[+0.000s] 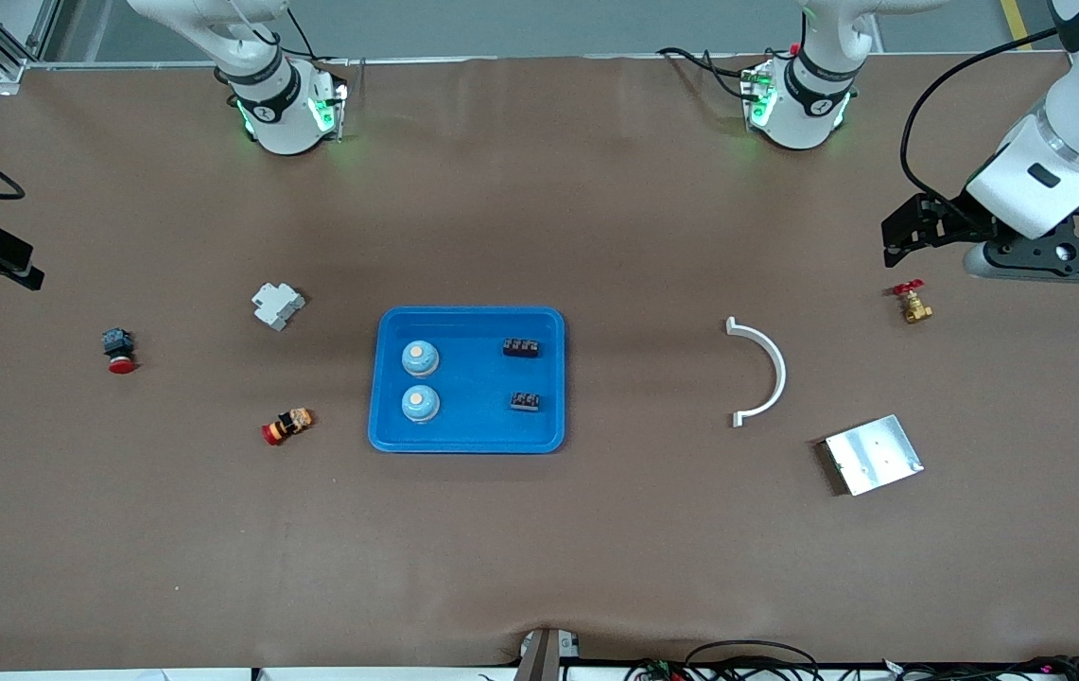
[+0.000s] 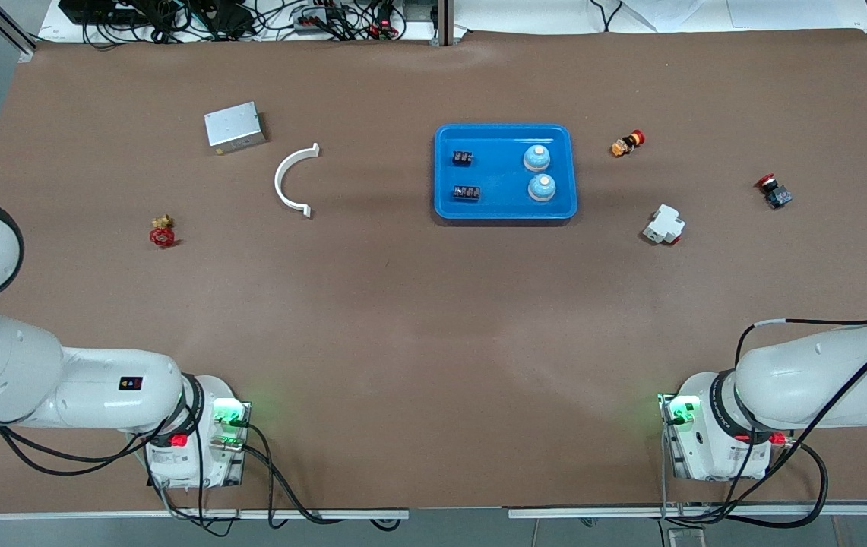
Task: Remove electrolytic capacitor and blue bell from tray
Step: 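Reach the right gripper toward a bell while the left gripper reaches a capacitor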
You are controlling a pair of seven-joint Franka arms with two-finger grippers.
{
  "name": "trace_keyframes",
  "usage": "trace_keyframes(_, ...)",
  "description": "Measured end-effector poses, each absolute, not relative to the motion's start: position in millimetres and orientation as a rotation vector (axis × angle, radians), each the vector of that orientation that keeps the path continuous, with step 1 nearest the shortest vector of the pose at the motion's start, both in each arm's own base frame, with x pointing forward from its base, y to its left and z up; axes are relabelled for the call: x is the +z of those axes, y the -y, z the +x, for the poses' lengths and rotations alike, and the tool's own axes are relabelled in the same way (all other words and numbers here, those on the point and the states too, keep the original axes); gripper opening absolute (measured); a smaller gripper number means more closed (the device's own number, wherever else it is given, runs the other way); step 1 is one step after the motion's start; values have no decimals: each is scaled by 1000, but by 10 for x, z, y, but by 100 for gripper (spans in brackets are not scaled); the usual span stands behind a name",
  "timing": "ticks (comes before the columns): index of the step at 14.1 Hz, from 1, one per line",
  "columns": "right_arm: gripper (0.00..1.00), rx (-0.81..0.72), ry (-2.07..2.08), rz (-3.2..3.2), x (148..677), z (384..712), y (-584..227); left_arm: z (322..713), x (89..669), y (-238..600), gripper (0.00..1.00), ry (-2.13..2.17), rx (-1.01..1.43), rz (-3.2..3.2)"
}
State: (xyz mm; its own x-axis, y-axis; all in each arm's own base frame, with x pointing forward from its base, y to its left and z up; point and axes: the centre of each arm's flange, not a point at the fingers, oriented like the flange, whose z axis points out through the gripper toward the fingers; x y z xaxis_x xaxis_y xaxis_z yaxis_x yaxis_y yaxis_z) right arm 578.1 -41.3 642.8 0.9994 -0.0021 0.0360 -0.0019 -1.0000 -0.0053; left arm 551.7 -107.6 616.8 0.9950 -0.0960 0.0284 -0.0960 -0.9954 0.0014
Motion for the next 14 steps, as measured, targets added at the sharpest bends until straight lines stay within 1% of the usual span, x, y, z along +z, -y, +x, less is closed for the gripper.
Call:
trace_keyframes(7,100,-54,-10,-3136,6424,5779,437,5507,6164,1139,100,157,44,3134)
trace_keyframes(11,100,-8,8,-3133,6300,5826,377,5498,6135,1176,100,-180,33,3132)
trace_keyframes(14,100,39,78,-3127,6175,5870,113,5460,6102,1250,100,-378,-3,3120)
